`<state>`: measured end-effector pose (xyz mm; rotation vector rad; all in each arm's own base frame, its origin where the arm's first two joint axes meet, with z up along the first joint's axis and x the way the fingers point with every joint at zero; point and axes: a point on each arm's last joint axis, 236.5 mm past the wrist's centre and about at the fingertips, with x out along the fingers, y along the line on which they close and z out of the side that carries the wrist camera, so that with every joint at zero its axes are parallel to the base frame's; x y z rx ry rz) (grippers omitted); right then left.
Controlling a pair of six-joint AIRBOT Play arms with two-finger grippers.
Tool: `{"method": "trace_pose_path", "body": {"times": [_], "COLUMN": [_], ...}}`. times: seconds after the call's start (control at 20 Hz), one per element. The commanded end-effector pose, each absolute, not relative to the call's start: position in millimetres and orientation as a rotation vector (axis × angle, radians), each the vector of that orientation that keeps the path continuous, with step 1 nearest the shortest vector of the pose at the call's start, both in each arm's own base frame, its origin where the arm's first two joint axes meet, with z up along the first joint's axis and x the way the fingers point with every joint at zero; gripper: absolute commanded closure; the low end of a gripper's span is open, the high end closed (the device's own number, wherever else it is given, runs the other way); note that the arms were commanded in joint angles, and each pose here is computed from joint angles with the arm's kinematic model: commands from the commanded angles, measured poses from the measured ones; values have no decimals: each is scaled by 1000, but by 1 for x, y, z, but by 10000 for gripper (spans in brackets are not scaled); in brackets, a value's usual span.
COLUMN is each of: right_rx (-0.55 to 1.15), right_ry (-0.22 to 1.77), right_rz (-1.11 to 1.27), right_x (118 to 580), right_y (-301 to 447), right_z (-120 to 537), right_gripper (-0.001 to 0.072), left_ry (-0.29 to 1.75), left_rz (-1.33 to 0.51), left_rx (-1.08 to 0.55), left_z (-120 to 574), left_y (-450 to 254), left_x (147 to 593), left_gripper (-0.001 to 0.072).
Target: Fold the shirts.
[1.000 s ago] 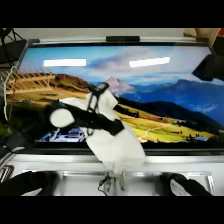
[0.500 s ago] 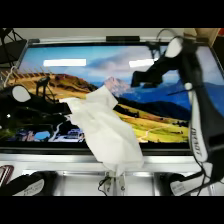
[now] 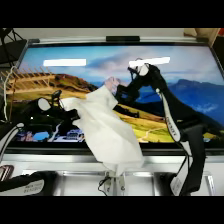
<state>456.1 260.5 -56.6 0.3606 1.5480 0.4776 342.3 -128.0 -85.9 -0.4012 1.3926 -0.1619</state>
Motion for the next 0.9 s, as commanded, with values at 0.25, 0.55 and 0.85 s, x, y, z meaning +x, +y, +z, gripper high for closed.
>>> {"method": "trace_pose_path", "body": {"times": [0.25,0.55,0.85], "right_rx": [427,478,506], "right_ry": [1539,1507,1518], "right_rz": [433,420,382], "right_x": [463,465,460], "right_y": [293,317,326], "right_z": [-91,-90,-88], "right_gripper": [45,45,656], "left_ry": [1288,1278,1243], "left_rz": [-149,-158,-168], "left_rx": [-400,-394,-394], "left_z": [-92,-87,-73], "left_y": [-128,-128,-128], "left_x": [368,369,372], "left_gripper": [649,650,650]}}
